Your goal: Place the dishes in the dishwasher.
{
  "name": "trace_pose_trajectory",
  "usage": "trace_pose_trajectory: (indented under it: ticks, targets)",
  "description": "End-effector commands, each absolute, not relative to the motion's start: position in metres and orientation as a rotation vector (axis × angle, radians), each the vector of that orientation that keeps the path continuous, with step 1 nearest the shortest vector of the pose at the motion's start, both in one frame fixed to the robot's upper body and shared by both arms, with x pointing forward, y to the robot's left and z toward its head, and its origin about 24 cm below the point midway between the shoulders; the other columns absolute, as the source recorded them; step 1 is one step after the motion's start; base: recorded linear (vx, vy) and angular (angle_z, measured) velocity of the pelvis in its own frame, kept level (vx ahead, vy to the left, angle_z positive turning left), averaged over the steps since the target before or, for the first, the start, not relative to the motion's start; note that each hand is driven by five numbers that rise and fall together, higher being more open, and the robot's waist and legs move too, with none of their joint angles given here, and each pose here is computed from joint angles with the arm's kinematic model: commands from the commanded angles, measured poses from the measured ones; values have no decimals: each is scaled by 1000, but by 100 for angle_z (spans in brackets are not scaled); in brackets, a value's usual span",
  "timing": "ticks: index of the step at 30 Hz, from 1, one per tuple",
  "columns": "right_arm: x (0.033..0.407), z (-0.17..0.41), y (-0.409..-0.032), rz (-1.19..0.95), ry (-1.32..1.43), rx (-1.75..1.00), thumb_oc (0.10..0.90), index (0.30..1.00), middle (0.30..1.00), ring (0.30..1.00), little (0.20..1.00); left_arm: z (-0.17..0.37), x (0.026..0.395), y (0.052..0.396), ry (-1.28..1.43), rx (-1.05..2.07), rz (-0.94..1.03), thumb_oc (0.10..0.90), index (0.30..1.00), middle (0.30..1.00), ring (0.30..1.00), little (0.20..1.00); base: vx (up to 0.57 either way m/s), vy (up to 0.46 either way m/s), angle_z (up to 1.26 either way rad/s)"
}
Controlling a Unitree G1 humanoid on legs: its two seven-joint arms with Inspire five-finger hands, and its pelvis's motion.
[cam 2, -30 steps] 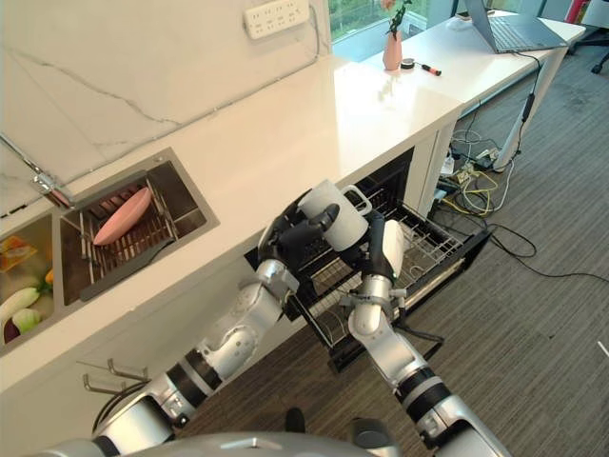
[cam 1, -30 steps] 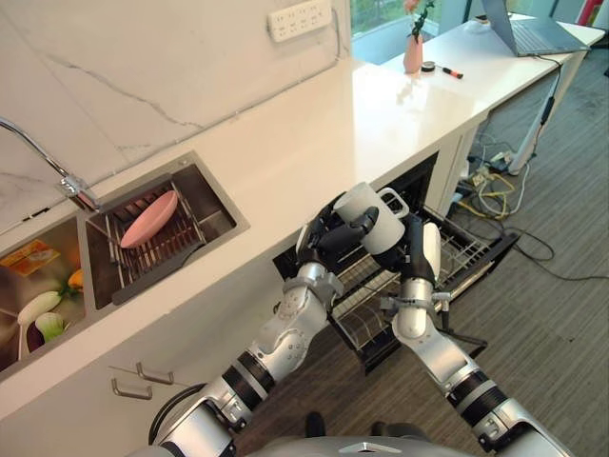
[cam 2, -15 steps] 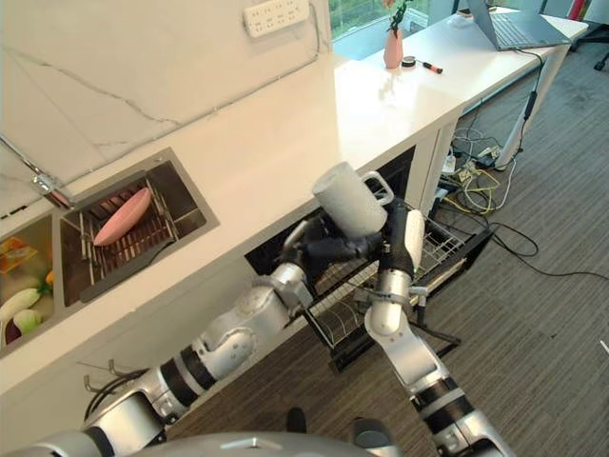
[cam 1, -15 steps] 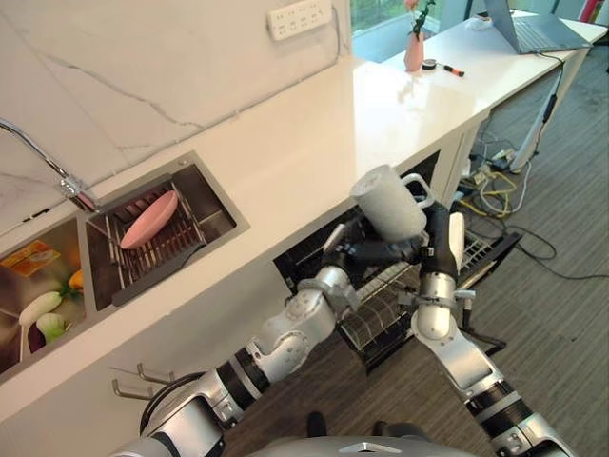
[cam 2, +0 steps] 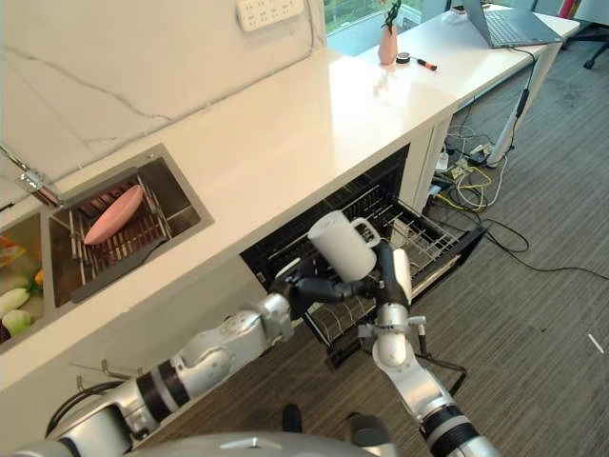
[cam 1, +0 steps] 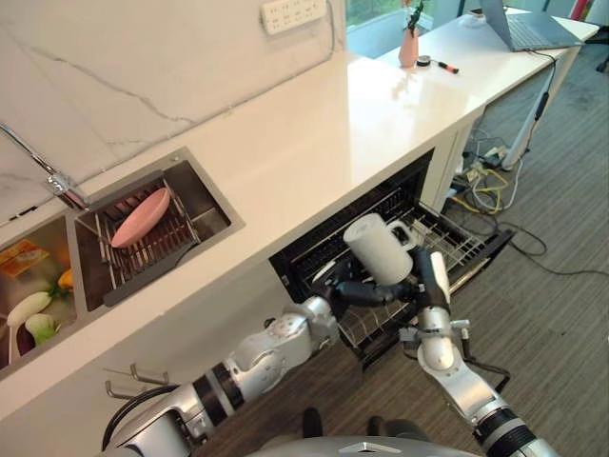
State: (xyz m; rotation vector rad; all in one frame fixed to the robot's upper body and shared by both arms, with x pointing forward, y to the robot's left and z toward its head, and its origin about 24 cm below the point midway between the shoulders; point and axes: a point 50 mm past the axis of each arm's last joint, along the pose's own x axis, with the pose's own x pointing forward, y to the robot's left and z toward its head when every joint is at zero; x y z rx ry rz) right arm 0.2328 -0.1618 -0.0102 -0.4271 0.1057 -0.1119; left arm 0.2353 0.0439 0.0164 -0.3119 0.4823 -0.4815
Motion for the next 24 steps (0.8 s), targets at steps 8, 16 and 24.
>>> trace_pose_trajectory:
  ticks: [8, 16, 24]
  targets:
    - [256, -14, -140, -21, 59, -501, 400, 300, 300, 300, 300, 57, 225, 40, 292, -418, -714, 800, 900, 900, 900, 900, -11, -9, 21]
    - [256, -56, -163, -235, 352, -424, 400, 300, 300, 300, 300, 19, 204, 81, 431, -492, -504, 800, 900, 900, 900, 900, 16, 0, 16]
    - [258, -67, -176, -336, 451, -451, 400, 300, 300, 300, 300, -2, 186, 97, 521, -517, -410, 800, 900, 900, 900, 900, 14, 4, 25]
